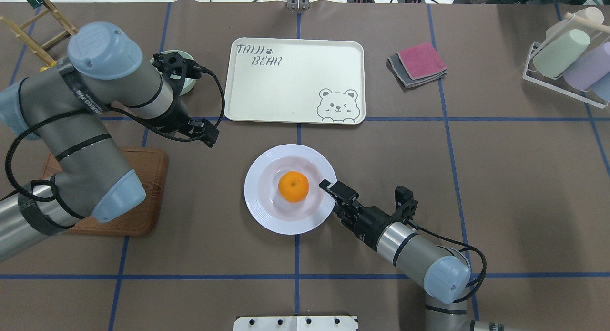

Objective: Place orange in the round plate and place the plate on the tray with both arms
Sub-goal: 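Hook the right gripper onto the plate rim nearest the robot, then push the plate with the right gripper onto the cream bear tray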

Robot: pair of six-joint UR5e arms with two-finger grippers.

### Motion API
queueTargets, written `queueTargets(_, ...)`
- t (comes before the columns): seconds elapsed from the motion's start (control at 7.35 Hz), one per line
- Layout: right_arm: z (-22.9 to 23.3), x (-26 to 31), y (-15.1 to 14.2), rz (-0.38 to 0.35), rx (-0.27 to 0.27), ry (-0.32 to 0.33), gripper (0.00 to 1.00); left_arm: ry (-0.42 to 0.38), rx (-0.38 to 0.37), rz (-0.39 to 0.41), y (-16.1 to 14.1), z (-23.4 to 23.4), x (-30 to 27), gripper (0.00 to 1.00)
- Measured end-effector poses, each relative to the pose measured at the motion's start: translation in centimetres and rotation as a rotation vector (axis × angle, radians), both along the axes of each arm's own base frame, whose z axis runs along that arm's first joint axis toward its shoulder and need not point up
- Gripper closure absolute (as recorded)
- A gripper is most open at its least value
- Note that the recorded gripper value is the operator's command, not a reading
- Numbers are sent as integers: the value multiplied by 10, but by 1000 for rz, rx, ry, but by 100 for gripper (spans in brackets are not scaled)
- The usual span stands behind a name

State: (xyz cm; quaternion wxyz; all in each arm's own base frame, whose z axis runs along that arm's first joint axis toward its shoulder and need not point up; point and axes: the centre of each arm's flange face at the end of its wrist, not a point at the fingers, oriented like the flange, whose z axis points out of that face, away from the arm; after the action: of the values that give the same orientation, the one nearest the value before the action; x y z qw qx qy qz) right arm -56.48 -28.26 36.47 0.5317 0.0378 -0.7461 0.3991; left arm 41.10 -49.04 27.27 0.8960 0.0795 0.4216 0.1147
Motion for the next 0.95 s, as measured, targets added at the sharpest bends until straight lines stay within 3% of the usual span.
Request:
queueTargets(0.14,2,-2,0,-1,-7,0,100,-1,-1,0,0,0,0,0)
queueTargets(0.54,-9,0,-6,35,-19,-32,100,0,0,0,0,0,0,0)
queueTargets(0.95,-47,17,-38,96,-41,-137,100,10,9,-7,-3,-6,-8,0)
